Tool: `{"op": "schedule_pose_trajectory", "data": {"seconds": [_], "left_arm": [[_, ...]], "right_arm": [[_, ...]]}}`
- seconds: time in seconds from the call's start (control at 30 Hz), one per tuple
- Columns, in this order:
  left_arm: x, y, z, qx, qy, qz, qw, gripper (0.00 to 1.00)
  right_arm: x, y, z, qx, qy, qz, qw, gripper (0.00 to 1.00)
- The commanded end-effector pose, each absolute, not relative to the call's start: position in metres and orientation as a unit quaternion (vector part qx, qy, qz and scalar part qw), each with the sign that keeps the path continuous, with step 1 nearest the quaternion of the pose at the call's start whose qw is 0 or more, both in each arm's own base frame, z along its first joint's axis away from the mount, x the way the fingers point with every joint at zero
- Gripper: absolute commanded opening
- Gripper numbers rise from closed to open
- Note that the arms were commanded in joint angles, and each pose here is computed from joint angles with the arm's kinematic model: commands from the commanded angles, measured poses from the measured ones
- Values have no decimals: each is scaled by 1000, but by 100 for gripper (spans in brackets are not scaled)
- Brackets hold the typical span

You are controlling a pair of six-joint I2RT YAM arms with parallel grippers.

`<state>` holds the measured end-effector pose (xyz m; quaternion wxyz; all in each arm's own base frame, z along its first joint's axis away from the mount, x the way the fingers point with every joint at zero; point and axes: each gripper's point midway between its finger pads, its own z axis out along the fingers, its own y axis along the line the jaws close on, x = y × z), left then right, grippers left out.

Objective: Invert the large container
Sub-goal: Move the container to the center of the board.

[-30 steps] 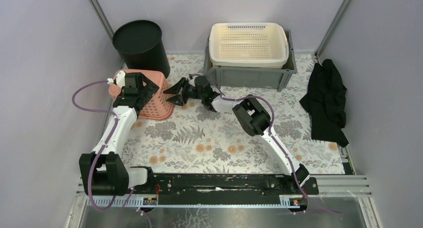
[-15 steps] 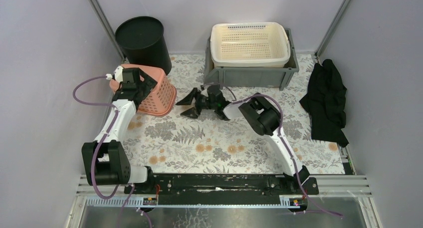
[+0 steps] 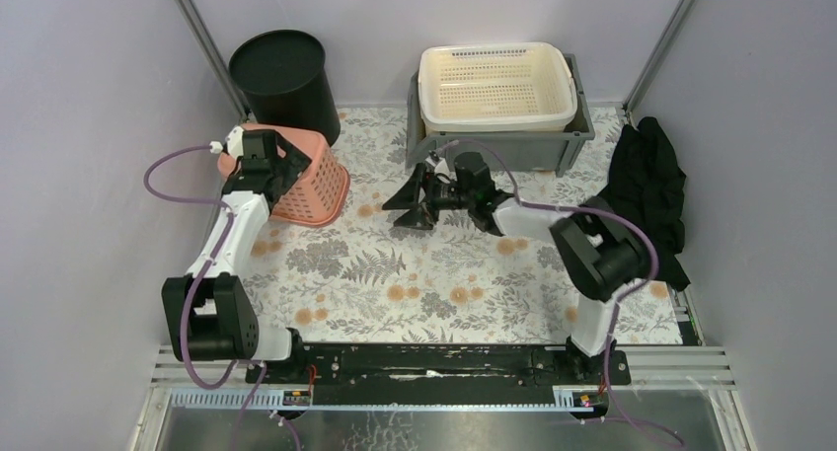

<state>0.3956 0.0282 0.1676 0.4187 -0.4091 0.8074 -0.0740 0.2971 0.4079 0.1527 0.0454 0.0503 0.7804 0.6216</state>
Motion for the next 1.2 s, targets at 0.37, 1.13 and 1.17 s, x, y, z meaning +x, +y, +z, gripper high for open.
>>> {"op": "schedule_pose_trajectory", "data": {"seconds": [0.37,1.13,1.17], "left_arm": [[343,-25,243,-307,825,-168,444,100],[419,-139,174,-152,905,-131,376,100],[426,-135,173,-156,904,-128,376,100]], "right_arm": [[210,333,175,-48,826,552,101,83],[142,268,150,-14,849,514,119,85],[141,268,150,-14,849,514,117,85]]}}
